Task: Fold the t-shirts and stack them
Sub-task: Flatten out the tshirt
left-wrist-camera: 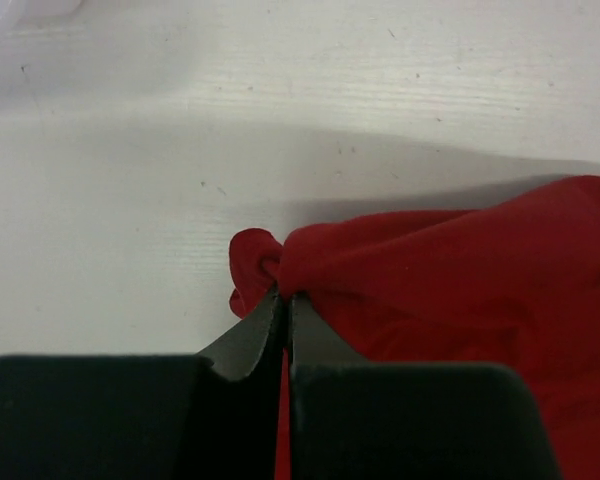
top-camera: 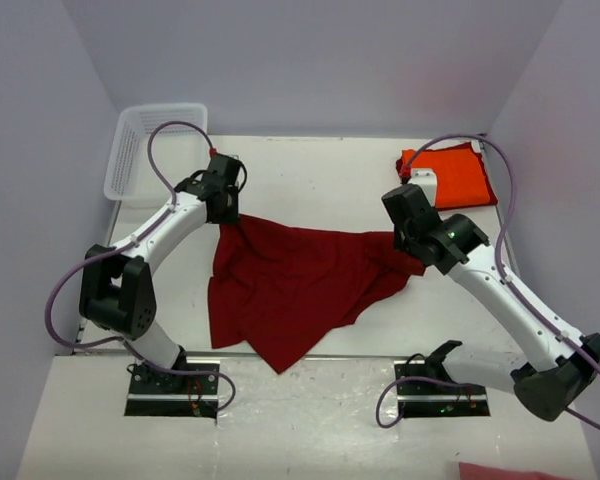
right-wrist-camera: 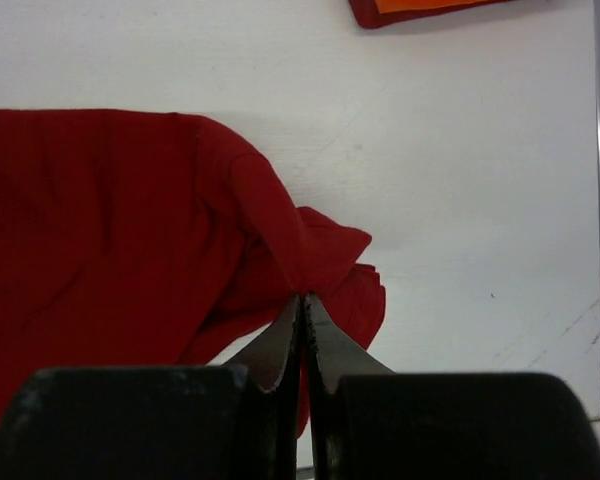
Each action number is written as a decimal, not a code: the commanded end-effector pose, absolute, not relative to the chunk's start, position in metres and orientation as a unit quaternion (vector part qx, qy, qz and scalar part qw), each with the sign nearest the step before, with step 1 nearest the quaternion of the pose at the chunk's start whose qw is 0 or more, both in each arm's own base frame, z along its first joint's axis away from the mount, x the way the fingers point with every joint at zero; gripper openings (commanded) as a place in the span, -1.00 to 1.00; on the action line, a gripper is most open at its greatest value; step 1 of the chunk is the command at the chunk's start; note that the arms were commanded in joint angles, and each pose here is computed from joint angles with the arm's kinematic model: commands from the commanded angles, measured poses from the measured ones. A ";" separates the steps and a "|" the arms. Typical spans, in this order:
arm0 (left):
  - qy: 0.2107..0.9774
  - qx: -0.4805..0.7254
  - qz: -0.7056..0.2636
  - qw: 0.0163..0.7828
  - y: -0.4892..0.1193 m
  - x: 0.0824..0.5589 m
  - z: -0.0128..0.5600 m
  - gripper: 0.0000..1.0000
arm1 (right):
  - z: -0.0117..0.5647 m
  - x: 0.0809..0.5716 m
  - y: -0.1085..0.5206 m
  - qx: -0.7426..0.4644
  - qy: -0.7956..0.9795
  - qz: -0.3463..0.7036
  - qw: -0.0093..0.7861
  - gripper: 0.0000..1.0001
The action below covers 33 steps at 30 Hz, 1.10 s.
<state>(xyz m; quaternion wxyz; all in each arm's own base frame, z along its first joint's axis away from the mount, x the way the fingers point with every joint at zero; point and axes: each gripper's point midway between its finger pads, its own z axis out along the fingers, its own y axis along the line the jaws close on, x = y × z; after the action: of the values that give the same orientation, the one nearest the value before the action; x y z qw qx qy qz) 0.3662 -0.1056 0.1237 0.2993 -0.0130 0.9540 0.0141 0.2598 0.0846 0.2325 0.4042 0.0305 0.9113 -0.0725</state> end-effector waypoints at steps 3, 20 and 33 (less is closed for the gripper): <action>0.933 -0.064 0.083 0.343 -0.075 0.402 0.140 -1.00 | 0.206 0.279 0.108 0.032 0.919 -0.051 0.389 -1.00; 0.912 -0.064 0.018 0.405 -0.087 0.388 0.196 0.65 | 0.130 0.310 0.176 -0.042 0.950 -0.027 0.307 -1.00; 0.889 0.051 -0.240 0.386 -0.196 0.276 0.221 0.37 | 0.072 0.308 0.160 -0.021 0.961 -0.101 0.255 -1.00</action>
<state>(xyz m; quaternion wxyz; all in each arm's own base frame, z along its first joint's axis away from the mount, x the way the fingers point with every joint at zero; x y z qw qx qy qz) 0.3001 -0.1767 0.2303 0.4163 0.0400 0.8920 -0.1716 0.3028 0.1623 0.0797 0.2500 -0.0457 0.9631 -0.0889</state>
